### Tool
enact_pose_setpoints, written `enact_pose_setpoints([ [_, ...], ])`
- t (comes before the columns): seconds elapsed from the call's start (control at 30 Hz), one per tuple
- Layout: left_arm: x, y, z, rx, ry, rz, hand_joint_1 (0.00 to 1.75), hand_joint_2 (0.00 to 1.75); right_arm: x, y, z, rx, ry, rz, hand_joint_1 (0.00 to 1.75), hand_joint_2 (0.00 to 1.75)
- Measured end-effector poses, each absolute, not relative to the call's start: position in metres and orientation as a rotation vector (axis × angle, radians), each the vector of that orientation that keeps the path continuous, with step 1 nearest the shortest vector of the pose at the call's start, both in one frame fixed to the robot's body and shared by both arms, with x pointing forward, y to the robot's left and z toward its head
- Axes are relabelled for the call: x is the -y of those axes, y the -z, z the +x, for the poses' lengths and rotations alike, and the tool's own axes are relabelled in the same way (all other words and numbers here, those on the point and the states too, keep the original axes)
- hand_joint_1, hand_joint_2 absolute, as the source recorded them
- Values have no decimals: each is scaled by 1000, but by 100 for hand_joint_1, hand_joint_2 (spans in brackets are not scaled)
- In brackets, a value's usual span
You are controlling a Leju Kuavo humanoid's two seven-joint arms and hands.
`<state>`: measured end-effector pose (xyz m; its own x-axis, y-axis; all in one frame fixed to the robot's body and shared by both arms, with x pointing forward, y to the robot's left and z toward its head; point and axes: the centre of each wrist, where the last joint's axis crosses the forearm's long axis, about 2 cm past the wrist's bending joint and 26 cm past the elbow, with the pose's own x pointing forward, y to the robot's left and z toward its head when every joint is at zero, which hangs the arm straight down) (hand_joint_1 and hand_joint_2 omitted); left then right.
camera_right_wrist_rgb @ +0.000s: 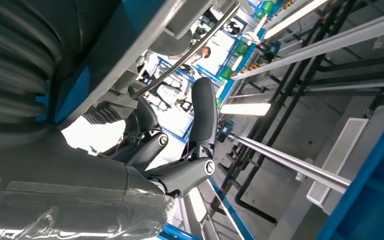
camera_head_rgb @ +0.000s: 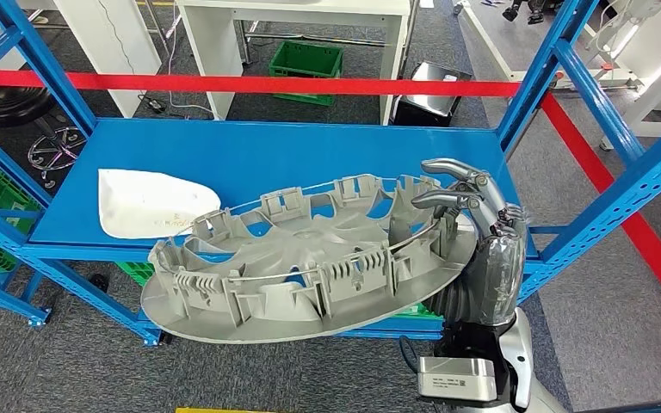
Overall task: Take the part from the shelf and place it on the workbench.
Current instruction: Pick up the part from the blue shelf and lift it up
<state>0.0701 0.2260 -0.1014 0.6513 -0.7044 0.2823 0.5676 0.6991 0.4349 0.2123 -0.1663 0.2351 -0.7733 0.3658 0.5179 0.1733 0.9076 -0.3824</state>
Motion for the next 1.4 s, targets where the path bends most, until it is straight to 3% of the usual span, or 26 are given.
enact_pose_setpoints([
  [0.37,-226,101,71,506,765,344,0,0,165,-242,208,2507,-348,-199,175,175],
  [0.5,-226,101,71,518,771,343,0,175,164,-245,204,2537,-353,-162,175,175],
  [1.4,-227,100,72,665,752,359,0,175,157,-259,187,2635,-405,-169,175,175],
])
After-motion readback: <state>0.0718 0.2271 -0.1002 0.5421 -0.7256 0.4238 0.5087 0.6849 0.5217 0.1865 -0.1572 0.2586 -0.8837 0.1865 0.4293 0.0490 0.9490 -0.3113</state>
